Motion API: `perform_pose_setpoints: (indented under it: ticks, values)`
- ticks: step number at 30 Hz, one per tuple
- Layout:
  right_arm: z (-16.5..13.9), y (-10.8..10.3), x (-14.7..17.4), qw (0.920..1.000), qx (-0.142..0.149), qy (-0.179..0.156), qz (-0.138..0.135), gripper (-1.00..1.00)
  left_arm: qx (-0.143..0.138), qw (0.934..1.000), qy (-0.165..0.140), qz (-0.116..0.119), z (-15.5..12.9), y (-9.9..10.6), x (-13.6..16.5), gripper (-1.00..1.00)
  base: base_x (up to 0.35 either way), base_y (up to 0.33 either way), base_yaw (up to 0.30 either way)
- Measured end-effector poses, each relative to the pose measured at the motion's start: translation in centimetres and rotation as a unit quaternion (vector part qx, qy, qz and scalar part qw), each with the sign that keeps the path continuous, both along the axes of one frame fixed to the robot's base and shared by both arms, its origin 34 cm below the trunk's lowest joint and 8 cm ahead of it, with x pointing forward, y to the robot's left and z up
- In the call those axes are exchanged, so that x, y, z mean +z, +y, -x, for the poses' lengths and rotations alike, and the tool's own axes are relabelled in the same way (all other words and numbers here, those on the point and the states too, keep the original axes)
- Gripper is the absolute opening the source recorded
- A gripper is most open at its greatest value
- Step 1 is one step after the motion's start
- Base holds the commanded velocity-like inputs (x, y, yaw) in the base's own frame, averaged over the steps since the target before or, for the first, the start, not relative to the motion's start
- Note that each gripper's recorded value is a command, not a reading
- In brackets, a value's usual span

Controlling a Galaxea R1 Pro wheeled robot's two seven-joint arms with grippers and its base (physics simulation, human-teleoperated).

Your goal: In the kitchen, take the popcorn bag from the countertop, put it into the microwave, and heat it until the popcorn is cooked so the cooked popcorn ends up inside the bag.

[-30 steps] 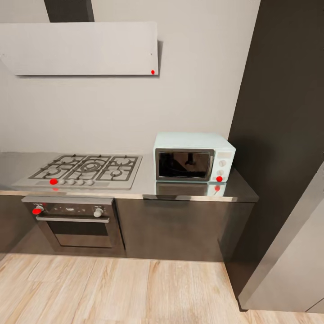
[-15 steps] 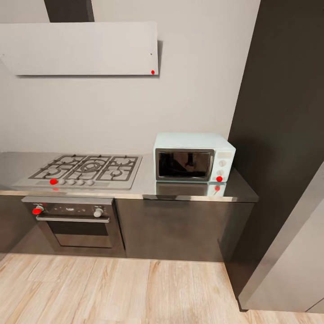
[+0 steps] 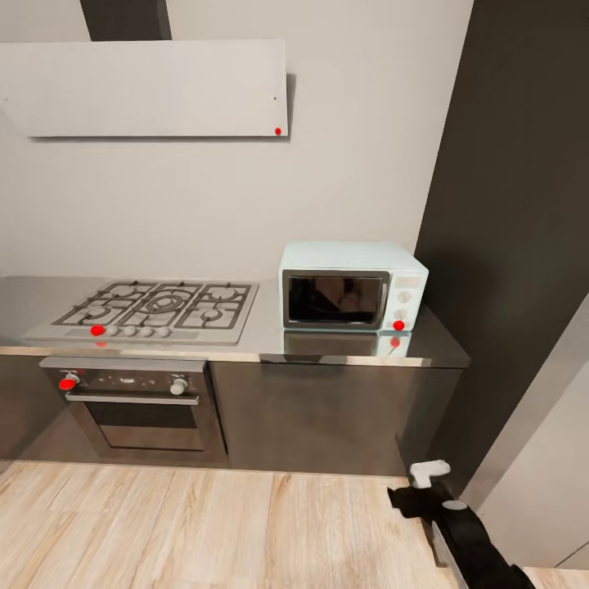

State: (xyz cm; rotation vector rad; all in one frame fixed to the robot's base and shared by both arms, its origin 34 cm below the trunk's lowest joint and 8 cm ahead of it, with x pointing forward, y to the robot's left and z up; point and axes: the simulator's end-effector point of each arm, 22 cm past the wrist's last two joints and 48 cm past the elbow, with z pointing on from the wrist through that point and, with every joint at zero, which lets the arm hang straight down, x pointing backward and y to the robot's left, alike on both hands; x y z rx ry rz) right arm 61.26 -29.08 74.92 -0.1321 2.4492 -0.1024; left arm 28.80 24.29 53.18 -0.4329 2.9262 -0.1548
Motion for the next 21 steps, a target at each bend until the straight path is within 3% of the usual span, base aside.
perform_pose_setpoints:
  ticks: [5,12,16,21]
  values:
    - [-4.2,0.6,9.5,0.996,0.003,-0.089,0.001,1.0,0.0,1.0,0.0,0.0,0.0,0.0,0.0,1.0,0.0,0.0,0.0]
    - [-5.7,1.0,14.7,0.9892,0.006,-0.146,0.002,1.0,0.0,1.0,0.0,0.0,0.0,0.0,0.0,1.0,0.0,0.0,0.0]
    - [-6.2,0.1,15.7,0.9871,-0.014,-0.159,0.016,1.0,0.0,1.0,0.0,0.0,0.0,0.0,0.0,1.0,0.0,0.0,0.0]
    - [-9.5,-0.5,20.6,0.976,-0.037,-0.213,0.026,1.0,0.0,1.0,0.0,0.0,0.0,0.0,0.0,1.0,0.0,0.0,0.0]
